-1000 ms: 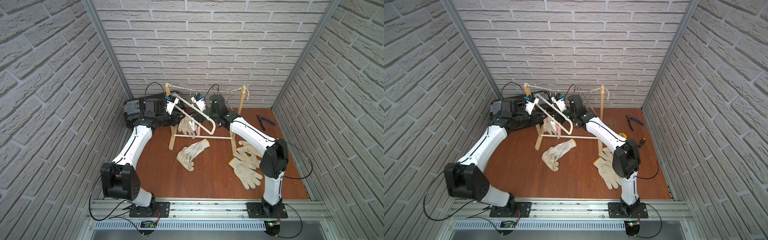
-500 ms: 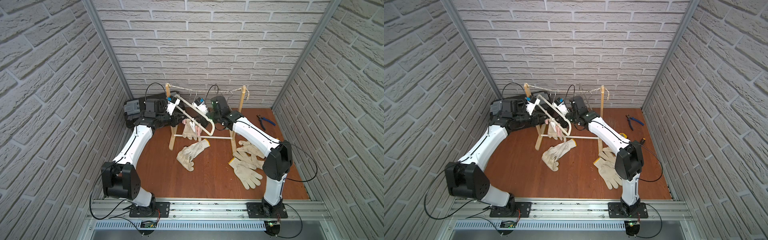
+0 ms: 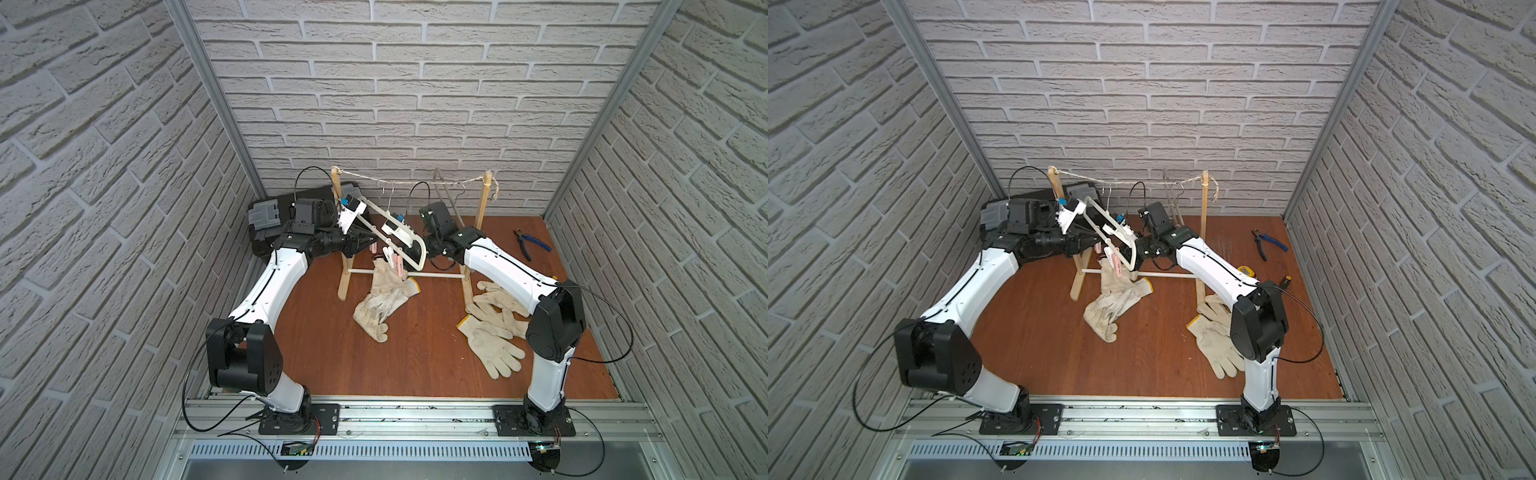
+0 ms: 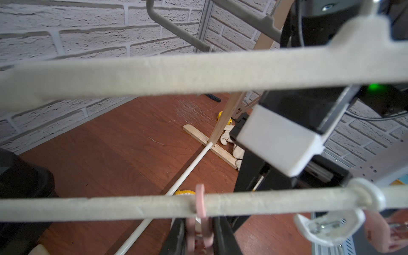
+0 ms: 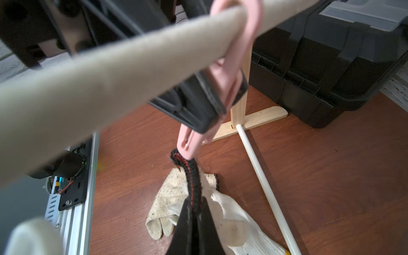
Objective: Clip the gloves onto a hanger to dry
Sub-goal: Clamp the glove onto the hanger.
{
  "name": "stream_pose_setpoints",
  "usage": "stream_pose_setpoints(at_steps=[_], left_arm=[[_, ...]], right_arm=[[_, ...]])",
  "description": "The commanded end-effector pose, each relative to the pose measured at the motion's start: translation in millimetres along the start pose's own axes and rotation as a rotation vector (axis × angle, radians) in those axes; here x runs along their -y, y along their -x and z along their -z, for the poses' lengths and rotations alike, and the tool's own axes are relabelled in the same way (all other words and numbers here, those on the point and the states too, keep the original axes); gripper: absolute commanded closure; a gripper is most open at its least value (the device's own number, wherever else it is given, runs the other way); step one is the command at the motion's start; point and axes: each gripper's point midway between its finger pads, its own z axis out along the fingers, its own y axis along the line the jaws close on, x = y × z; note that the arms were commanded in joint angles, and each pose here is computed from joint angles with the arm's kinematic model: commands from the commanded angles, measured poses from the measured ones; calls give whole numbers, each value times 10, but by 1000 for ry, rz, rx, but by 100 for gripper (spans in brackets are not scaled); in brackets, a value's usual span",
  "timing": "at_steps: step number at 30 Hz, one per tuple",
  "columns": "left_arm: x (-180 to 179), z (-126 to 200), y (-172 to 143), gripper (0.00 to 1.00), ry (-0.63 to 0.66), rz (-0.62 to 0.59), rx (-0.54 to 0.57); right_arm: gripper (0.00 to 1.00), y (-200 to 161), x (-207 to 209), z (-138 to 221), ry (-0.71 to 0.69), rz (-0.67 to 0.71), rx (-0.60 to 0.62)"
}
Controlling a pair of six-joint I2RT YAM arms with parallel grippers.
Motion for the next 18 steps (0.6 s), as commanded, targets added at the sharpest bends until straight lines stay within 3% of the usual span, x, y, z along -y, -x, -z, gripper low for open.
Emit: stream_pose_setpoints(at_steps=[1, 18], left_arm=[[89, -30, 71, 87, -49, -52, 16], [105, -124, -50, 87, -112, -15, -22]], right_arm=[[97, 145, -101, -34, 55, 35, 42], [97, 299, -73, -22, 65, 32, 91]])
